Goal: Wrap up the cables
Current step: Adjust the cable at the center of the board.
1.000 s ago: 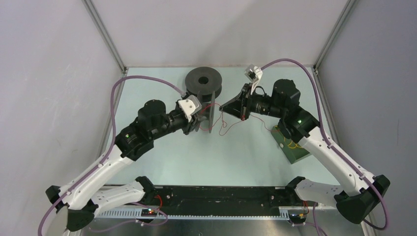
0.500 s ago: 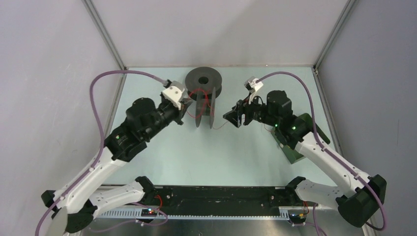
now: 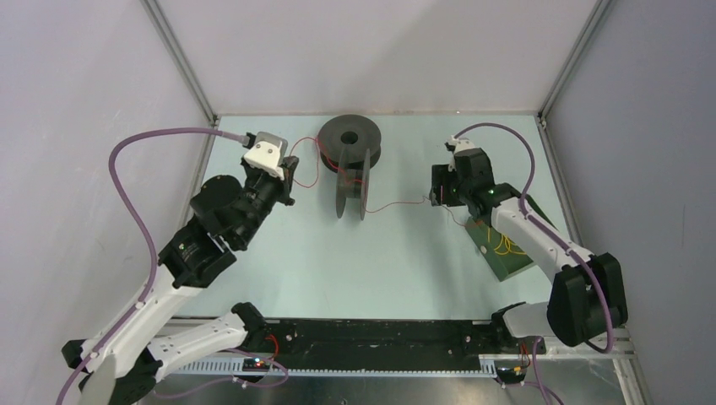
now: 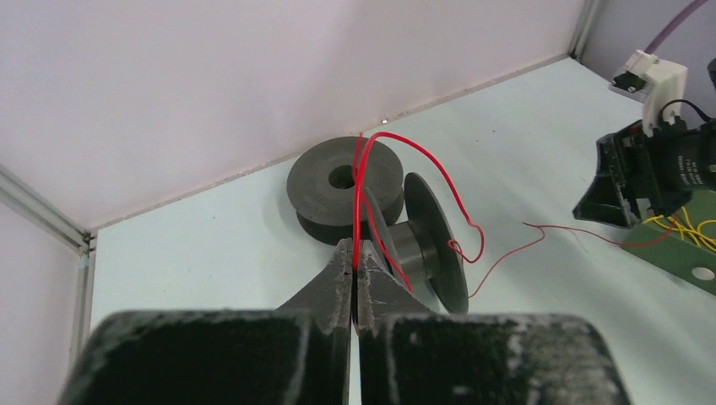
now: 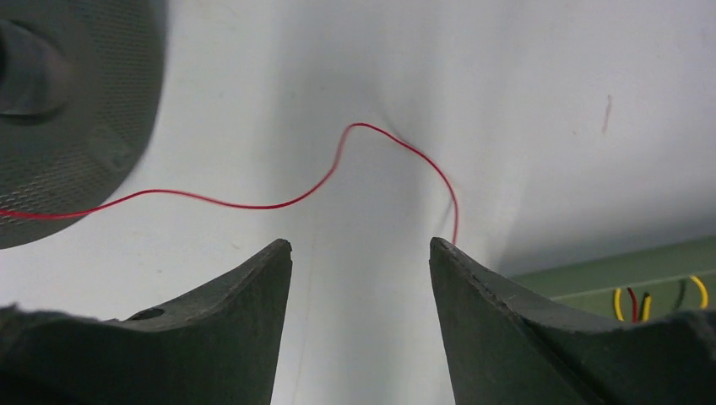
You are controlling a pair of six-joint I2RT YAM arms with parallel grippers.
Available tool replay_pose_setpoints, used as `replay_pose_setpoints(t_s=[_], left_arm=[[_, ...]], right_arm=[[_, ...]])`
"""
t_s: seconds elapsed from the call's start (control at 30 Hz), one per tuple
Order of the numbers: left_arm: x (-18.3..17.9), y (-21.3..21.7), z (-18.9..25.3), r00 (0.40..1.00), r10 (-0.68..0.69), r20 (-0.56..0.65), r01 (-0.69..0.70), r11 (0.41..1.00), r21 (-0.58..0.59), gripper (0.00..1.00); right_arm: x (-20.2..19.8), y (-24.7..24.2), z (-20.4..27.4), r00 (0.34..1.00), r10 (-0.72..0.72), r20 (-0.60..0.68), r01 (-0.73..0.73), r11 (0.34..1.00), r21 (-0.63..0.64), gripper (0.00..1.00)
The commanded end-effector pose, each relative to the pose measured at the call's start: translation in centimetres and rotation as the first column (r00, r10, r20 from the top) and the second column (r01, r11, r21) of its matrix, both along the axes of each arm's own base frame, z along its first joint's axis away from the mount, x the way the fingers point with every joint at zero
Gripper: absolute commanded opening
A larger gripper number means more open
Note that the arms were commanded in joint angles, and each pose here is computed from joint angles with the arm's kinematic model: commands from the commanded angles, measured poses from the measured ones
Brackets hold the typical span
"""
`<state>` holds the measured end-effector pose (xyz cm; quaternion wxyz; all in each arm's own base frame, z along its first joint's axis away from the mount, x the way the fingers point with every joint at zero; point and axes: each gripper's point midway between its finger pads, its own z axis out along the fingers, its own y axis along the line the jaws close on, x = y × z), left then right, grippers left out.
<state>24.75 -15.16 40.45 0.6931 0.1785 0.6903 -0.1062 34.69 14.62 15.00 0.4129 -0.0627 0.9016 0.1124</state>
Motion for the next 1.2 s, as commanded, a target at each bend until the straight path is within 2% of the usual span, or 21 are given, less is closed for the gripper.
replay_pose_setpoints(t_s=[0.0, 0.2, 0.4, 0.53, 0.67, 0.87, 0.93, 1.0, 1.07, 1.17], left_arm=[[0.4, 1.3, 1.3, 0.997, 0.075, 0.022, -0.074, 0.997, -0.038, 0.00], [0.4, 1.4, 1.7, 0.996, 0.084, 0.025, -0.082, 0.995, -0.048, 0.00], [0.3, 1.6, 2.3, 0.996, 0.087, 0.035, -0.085, 0.994, -0.063, 0.00], [0.3, 1.5, 2.4, 0.996, 0.084, 0.035, -0.081, 0.995, -0.064, 0.00], [0.2, 1.4, 2.3, 0.996, 0.077, 0.034, -0.074, 0.995, -0.066, 0.00], [0.2, 1.5, 2.2, 0.996, 0.079, 0.034, -0.077, 0.995, -0.061, 0.00], [0.2, 1.6, 1.9, 0.996, 0.081, 0.029, -0.079, 0.995, -0.062, 0.00], [0.1, 1.5, 1.3, 0.997, 0.079, 0.019, -0.077, 0.995, -0.065, 0.00], [0.2, 1.4, 0.2, 0.997, 0.079, 0.002, -0.079, 0.995, -0.059, 0.00], [0.5, 1.5, -2.3, 0.995, 0.098, -0.032, -0.099, 0.995, -0.027, 0.00]], right_arm=[[-0.8, -1.6, -1.9, 0.994, -0.043, -0.096, 0.041, 0.999, -0.030, 0.66], [-2.0, -1.3, -5.3, 0.972, -0.017, -0.235, 0.010, 0.999, -0.031, 0.66], [-1.6, -3.9, -6.4, 0.955, -0.091, -0.282, 0.036, 0.981, -0.193, 0.66], [-2.0, -4.6, -7.3, 0.942, -0.104, -0.320, 0.027, 0.971, -0.238, 0.66], [-2.4, -5.4, -8.6, 0.926, -0.122, -0.358, 0.020, 0.961, -0.277, 0.61], [-2.5, -5.7, -8.9, 0.922, -0.124, -0.368, 0.013, 0.957, -0.290, 0.45], [-2.2, -5.7, -8.3, 0.930, -0.126, -0.346, 0.019, 0.955, -0.295, 0.21], [-1.9, -5.7, -6.9, 0.944, -0.124, -0.305, 0.027, 0.952, -0.305, 0.07], [-1.5, -5.8, -4.5, 0.963, -0.132, -0.236, 0.048, 0.943, -0.330, 0.00], [-0.9, -5.8, 0.6, 0.984, -0.143, -0.106, 0.101, 0.938, -0.331, 0.00]])
